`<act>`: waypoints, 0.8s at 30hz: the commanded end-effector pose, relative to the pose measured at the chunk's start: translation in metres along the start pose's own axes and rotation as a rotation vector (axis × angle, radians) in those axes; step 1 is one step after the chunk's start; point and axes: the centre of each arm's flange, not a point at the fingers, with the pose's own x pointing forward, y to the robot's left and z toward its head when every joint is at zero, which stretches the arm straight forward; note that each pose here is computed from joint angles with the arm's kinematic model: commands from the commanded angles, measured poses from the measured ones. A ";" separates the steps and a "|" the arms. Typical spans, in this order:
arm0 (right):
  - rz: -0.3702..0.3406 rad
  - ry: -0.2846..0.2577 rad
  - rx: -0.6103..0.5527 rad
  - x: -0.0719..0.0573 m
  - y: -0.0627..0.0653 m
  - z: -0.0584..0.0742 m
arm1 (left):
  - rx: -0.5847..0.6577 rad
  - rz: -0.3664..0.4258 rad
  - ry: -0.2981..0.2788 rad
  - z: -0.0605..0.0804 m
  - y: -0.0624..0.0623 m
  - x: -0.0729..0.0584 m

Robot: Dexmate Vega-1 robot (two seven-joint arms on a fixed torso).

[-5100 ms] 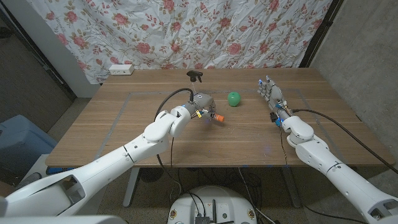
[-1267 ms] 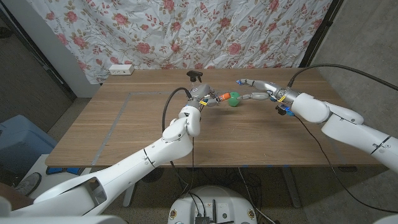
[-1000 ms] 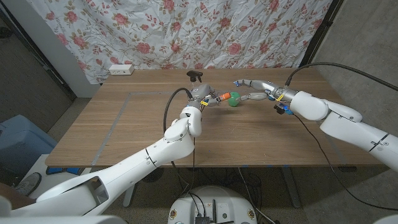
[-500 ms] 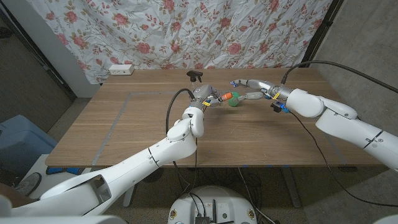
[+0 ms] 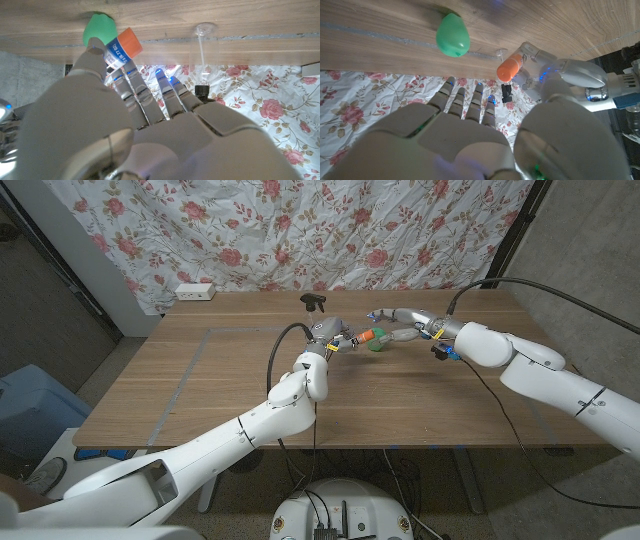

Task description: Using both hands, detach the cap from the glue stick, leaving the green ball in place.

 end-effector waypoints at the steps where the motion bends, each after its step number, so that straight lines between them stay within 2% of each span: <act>1: -0.015 0.020 0.002 0.004 0.005 -0.001 | -0.001 0.004 -0.009 -0.001 0.001 -0.001; 7: -0.015 0.034 0.004 0.004 0.009 -0.003 | -0.001 0.008 -0.006 0.000 0.001 -0.002; 24: -0.096 0.067 0.024 0.002 0.017 -0.002 | -0.005 0.014 -0.015 -0.001 0.002 -0.006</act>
